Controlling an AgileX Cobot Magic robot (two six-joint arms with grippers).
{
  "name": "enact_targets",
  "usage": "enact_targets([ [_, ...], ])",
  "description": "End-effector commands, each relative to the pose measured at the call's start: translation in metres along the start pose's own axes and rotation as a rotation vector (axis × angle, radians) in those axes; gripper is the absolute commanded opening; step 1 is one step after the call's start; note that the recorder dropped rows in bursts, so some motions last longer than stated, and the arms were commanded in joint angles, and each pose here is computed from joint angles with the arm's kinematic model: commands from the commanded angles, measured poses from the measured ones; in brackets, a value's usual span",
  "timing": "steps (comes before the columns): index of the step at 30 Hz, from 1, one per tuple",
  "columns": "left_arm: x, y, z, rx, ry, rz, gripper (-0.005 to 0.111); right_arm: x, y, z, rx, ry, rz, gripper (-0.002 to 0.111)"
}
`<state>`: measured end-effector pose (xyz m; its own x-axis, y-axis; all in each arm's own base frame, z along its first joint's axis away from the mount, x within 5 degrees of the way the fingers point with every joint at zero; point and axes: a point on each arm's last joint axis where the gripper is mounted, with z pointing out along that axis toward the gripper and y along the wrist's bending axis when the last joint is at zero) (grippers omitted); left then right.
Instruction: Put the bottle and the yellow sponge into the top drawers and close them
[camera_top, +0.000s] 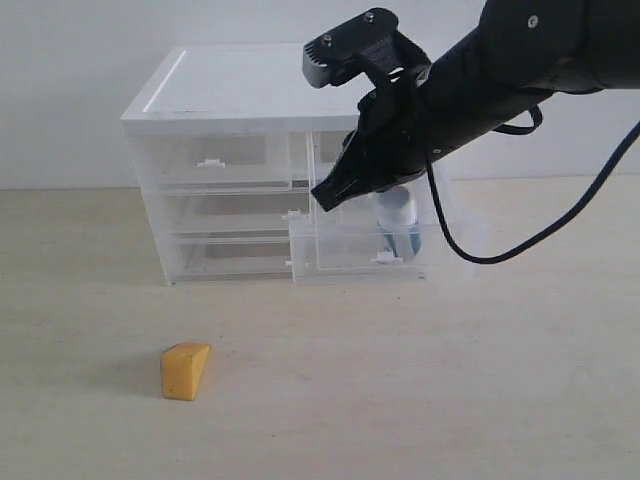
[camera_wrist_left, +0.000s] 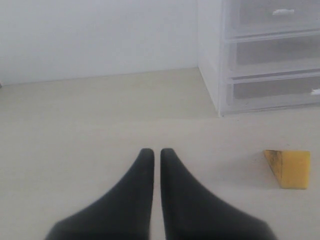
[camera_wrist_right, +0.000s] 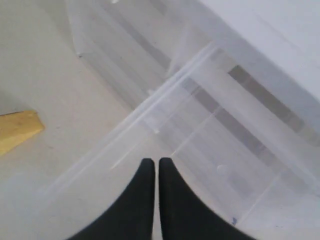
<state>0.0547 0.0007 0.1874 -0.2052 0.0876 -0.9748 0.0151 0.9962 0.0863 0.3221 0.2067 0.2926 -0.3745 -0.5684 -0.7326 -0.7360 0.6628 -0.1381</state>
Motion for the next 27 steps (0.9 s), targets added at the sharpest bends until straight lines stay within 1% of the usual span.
enact_targets([
  [1,0.001,0.000,0.000,-0.001,0.002,-0.012,0.004,0.001,-0.027,-0.005,0.090,-0.050,0.078,0.000],
  [5,0.001,0.000,0.000,-0.001,0.002,-0.012,0.004,-0.002,-0.029,-0.012,0.101,-0.085,0.100,0.000],
  [8,0.001,0.000,0.000,-0.001,0.002,-0.012,0.004,-0.007,-0.027,-0.026,0.095,-0.100,0.097,0.000],
  [11,0.001,0.000,0.000,-0.001,0.002,-0.012,0.004,-0.010,-0.024,-0.047,0.090,-0.094,0.035,0.000],
  [15,0.001,0.000,0.000,-0.001,0.002,-0.012,0.004,-0.005,-0.022,-0.070,0.099,-0.004,-0.039,0.000],
  [18,0.001,0.000,0.000,-0.001,0.002,-0.012,0.004,0.008,-0.021,-0.069,0.079,0.140,-0.091,0.000],
  [20,0.001,0.000,0.000,-0.001,0.002,-0.012,0.004,0.014,-0.021,-0.067,0.073,0.195,-0.093,0.000],
  [27,0.001,0.000,0.000,-0.001,0.002,-0.012,0.004,0.019,-0.023,-0.055,0.076,0.240,-0.081,0.000],
])
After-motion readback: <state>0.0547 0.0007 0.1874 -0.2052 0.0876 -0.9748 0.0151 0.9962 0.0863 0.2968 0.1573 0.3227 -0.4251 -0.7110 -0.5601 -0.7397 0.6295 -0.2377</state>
